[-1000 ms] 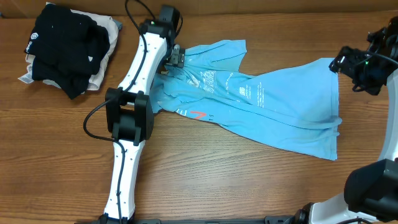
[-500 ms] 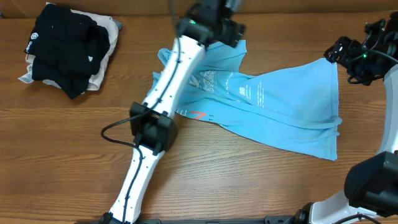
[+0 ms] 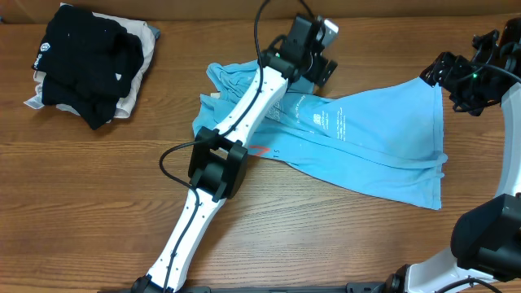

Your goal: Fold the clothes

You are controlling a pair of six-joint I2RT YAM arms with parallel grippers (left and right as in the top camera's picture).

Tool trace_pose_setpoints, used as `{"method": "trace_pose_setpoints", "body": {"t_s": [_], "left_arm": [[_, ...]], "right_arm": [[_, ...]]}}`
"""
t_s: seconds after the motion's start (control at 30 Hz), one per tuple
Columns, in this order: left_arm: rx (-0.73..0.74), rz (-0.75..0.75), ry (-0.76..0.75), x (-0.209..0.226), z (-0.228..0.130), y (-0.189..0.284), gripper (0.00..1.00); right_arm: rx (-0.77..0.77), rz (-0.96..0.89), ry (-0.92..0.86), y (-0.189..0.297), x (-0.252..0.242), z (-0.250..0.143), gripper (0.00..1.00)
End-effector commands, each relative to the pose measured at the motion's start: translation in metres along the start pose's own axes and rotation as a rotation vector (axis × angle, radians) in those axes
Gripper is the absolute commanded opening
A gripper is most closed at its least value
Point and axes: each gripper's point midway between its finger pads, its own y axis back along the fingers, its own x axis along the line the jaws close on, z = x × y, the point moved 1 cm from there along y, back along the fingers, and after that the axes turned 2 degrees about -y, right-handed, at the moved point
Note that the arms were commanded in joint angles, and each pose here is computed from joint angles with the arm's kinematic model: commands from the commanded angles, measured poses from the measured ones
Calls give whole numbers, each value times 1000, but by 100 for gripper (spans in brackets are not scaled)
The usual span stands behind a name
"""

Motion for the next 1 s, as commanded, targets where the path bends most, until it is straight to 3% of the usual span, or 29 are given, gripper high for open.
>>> {"method": "trace_pose_setpoints", "body": {"t_s": [0.0, 0.13, 0.3, 0.57, 0.67, 0.8, 0.97], "left_arm": [[57, -32, -18, -13, -30, -25, 100], [75, -36, -18, -15, -39, -32, 95], [112, -41, -19, -17, -58, -43, 75], [112, -19, -5, -13, -62, -50, 9], [77, 43, 20, -1, -47, -42, 4], [28, 125, 73, 19, -18, -21, 4], [-24, 187, 203, 44, 17, 22, 4]], "right_arm": [[0, 3, 24, 0, 2, -1, 89], [0, 2, 26, 0, 1, -1, 89], [0, 3, 26, 0, 2, -1, 89], [-8, 4, 32, 0, 2, 1, 89], [-37, 3, 41, -1, 2, 9, 88], [-86, 4, 57, -6, 2, 23, 85], [-221, -120, 83, -28, -17, 63, 74]]}}
